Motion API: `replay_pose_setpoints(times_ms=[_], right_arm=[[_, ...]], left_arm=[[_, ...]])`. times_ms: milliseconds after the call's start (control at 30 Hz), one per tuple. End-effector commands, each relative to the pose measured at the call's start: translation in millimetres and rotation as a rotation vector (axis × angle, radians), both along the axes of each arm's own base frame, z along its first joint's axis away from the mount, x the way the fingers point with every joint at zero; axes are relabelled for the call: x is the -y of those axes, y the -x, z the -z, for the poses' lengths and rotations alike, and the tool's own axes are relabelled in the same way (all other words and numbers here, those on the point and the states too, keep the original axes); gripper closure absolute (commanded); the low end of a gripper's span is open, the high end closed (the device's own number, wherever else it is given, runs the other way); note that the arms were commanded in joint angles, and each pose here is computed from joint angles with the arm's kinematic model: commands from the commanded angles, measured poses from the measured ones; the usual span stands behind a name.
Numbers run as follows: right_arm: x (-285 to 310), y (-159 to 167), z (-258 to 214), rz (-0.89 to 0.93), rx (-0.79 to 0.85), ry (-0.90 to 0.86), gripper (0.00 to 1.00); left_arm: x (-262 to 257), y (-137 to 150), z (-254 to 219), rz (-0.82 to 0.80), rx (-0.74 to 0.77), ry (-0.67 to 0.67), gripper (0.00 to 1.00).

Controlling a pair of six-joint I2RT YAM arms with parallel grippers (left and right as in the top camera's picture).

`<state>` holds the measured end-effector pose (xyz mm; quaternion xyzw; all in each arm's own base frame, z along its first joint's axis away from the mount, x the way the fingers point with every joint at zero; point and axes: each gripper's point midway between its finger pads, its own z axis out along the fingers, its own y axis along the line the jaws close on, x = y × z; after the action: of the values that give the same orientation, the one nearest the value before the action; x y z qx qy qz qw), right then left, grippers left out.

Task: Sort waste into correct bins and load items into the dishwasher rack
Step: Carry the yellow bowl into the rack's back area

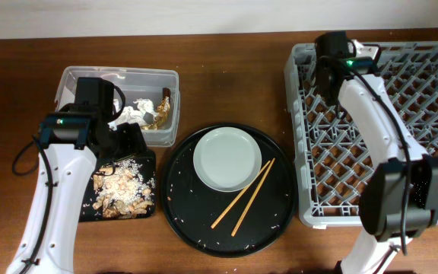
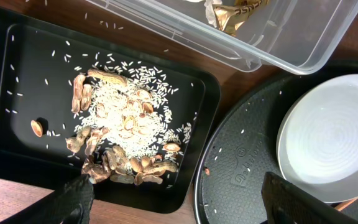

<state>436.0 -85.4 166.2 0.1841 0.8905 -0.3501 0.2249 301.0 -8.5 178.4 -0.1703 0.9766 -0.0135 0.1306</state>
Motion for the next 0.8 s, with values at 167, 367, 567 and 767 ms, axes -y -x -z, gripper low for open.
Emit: replay_pose_setpoints(times_ms=[167, 367, 567, 767], right_arm=[[-20.4, 13.6, 30.5, 0.009, -0.086, -0.173, 0.96], [-3.0, -0.2, 10.6, 0.051, 0.023, -0.053, 0.96], [10.3, -5.7, 5.3, 0.081, 0.070, -0.034, 0.96], [12.9, -11.0, 4.0, 0.087, 0.101, -0.040, 0.95]], left_arm=[[0.2, -1.3, -4.4, -0.011, 0.018, 0.011, 0.14], [0.2, 0.1, -4.0, -0.011, 0.012, 0.011, 0.14], [0.1, 0.2, -3.9, -0.012, 0.011, 0.011, 0.14], [0.2, 0.3, -3.9, -0.011, 0.011, 0.011, 0.14]])
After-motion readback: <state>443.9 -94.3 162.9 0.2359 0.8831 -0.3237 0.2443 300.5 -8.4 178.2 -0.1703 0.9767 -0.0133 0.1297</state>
